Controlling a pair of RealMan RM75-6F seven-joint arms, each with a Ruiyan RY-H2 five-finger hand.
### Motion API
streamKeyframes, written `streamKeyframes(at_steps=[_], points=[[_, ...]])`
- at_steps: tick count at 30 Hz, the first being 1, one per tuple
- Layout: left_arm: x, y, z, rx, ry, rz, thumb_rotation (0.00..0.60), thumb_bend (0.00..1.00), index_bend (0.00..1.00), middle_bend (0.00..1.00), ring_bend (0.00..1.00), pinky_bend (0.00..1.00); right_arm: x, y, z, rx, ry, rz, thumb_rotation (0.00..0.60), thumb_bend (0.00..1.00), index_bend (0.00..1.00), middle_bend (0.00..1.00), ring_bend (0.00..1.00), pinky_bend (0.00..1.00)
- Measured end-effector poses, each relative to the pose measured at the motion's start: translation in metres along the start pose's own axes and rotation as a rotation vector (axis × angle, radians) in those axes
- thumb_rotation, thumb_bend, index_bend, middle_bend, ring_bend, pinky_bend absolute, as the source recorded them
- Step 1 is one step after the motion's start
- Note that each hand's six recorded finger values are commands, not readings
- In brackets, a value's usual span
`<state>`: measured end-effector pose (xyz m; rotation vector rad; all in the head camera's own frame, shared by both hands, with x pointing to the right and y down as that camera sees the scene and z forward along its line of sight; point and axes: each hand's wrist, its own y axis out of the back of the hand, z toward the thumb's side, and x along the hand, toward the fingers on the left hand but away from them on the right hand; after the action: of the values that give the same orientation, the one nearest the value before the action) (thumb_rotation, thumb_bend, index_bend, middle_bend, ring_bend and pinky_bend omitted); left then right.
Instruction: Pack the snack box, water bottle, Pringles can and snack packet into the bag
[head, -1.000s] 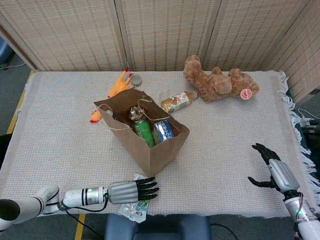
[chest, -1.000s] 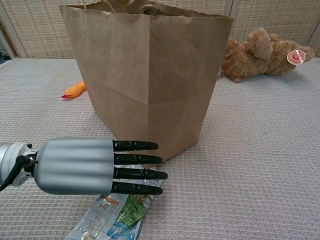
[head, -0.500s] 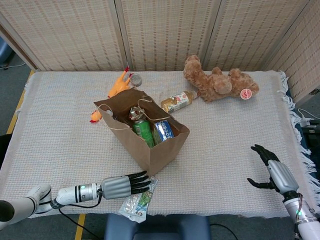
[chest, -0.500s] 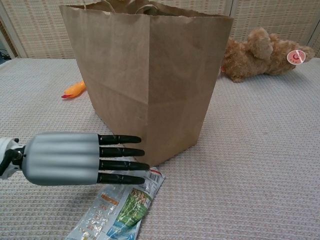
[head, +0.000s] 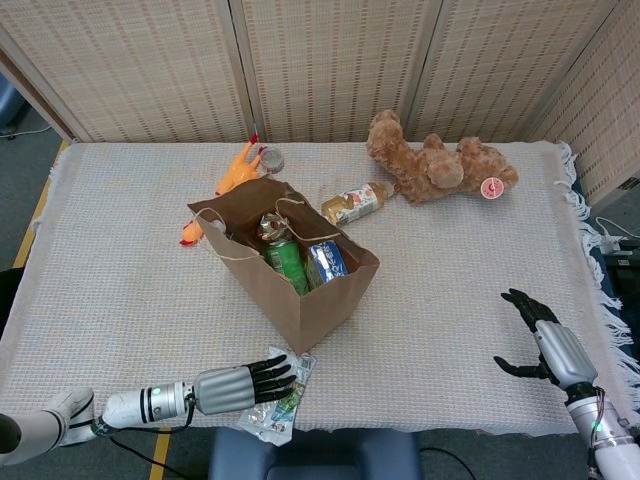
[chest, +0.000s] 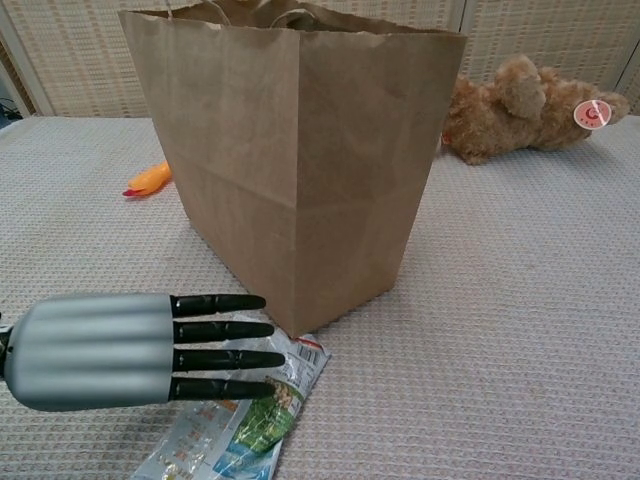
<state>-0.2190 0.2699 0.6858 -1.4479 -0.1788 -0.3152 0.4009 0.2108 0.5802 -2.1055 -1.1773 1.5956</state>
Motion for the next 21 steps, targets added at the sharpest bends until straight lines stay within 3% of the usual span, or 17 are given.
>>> streamKeyframes(at_steps=[21], points=[[0.003, -0.002, 0.024, 0.039, -0.051, -0.015, 0.600, 0.36, 0.00, 0.00, 0.00, 0.00, 0.000, 0.001, 0.001, -0.013, 0.001, -0.002, 0.600, 0.14, 0.11, 0.00, 0.00, 0.00]])
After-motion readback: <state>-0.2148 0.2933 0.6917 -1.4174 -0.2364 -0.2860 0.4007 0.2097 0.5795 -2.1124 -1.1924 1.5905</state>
